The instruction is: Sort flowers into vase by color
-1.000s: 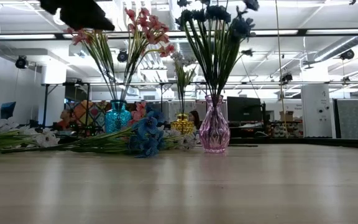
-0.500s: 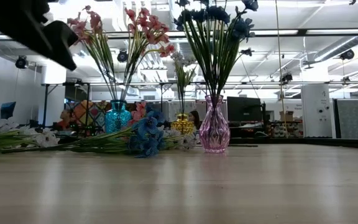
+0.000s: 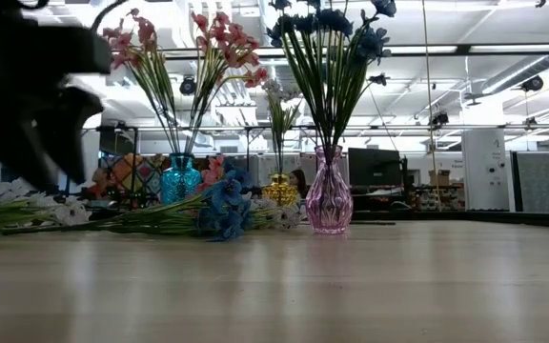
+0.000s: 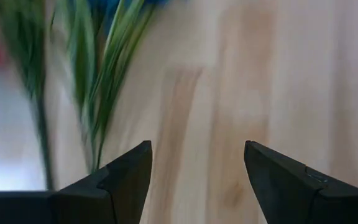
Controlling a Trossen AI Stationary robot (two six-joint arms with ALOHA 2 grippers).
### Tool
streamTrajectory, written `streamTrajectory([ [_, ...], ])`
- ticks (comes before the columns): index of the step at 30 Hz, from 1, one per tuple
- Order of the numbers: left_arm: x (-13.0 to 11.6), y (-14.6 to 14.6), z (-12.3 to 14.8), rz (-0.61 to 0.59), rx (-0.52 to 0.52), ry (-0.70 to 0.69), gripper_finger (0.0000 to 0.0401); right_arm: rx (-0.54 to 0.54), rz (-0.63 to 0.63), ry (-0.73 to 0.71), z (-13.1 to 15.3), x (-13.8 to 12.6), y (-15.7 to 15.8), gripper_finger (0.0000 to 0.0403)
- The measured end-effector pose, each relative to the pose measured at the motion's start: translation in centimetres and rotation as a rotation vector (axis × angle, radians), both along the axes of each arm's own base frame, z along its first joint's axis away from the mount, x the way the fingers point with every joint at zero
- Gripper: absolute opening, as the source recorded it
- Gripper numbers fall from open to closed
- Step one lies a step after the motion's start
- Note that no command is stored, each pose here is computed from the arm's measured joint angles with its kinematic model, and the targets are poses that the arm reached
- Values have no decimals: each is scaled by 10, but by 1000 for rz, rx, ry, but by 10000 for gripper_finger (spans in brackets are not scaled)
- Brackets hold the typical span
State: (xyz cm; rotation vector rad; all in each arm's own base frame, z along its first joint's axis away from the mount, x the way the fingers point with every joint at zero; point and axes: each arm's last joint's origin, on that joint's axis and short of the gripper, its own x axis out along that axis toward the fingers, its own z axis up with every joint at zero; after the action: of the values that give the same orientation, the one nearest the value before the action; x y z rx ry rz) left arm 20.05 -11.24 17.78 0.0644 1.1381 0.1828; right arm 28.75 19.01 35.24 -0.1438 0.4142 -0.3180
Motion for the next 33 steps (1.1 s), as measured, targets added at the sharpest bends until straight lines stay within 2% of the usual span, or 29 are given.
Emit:
streamTrajectory([
  [3,-9,4,-5,127,-14,95,237,-1,-2,6,-1,0,0,210],
  [8,-28,11,-5,456,-111,264,237,1,-8,14,-4,-1,-1,210],
  [11,-39,15,-4,621,-86,344,237,-3,-8,19,-6,-1,-1,210],
  [15,-46,18,-2,776,-84,395,237,-6,-10,22,-7,0,-2,210],
  [23,-47,17,-3,867,-127,418,217,-12,-9,27,-7,-1,-2,210],
  [33,-42,15,-13,872,-80,422,173,-10,-10,27,-7,-1,-2,210],
])
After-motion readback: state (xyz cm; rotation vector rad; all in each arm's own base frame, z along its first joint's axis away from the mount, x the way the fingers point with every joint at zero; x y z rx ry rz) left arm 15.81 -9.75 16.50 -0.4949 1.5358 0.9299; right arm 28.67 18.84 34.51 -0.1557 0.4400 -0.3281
